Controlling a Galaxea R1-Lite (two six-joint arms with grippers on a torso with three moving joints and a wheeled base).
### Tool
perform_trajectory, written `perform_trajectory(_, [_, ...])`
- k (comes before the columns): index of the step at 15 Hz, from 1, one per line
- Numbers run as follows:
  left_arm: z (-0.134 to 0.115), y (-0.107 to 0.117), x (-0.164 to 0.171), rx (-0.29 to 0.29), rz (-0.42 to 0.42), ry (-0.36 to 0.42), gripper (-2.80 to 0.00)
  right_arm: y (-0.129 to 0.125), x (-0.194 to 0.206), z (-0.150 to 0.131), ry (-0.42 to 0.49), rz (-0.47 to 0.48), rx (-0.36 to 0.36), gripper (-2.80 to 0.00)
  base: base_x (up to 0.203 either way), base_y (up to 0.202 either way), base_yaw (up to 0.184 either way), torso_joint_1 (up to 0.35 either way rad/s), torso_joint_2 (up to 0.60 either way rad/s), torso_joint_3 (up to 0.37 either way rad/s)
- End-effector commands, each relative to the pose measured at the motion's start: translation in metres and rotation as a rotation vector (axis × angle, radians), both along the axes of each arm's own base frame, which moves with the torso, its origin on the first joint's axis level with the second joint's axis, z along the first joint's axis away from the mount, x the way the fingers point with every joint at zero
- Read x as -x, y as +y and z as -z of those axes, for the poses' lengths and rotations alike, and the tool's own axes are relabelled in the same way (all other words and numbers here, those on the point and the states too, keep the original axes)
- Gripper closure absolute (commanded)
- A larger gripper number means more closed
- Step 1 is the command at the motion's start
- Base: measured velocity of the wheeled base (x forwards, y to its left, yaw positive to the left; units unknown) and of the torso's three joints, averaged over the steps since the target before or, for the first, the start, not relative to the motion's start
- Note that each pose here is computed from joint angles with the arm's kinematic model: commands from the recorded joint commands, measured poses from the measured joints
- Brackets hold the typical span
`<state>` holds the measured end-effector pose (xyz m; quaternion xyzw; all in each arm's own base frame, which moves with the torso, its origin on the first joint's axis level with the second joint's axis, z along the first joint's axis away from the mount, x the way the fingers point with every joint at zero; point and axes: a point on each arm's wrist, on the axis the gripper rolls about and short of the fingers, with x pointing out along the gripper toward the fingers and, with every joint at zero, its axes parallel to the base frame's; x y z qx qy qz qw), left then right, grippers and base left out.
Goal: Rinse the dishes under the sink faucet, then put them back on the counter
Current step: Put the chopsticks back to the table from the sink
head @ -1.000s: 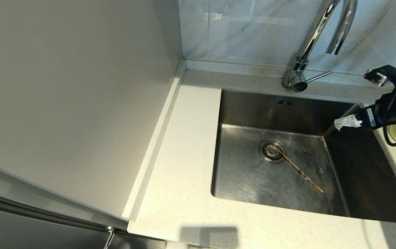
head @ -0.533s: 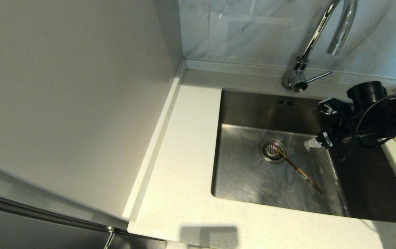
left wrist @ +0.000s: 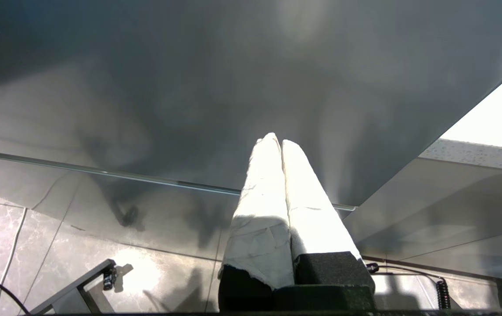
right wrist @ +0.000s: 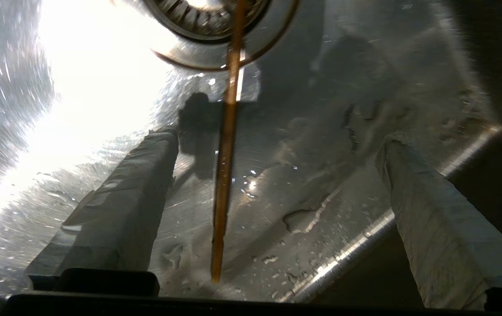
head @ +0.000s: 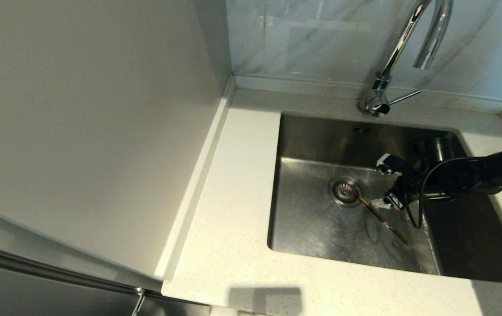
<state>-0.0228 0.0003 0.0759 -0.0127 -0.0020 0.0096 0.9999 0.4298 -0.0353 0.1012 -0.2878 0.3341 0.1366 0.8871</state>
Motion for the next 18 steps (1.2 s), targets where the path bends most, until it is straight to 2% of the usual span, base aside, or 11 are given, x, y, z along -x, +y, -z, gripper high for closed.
perform_trajectory(1, [0.000,0.000,0.000,0.001,-0.001,-0.004,0.00,0.000,0.001,0.023,0.046,-0.034,0.017,-2.80,0.000,0.000,0.000,0.000,0.00,0.000])
perform_trajectory(10, [0.000,0.000,0.000,0.001,-0.001,-0.004,0.00,0.003,-0.001,0.057,0.129,-0.057,0.034,-2.80,0.000,0.000,0.000,0.000,0.00,0.000])
perform_trajectory(18, [0.000,0.000,0.000,0.001,-0.001,-0.004,0.00,0.004,-0.015,0.067,0.127,-0.062,0.032,-2.80,0.000,0.000,0.000,0.000,0.00,0.000])
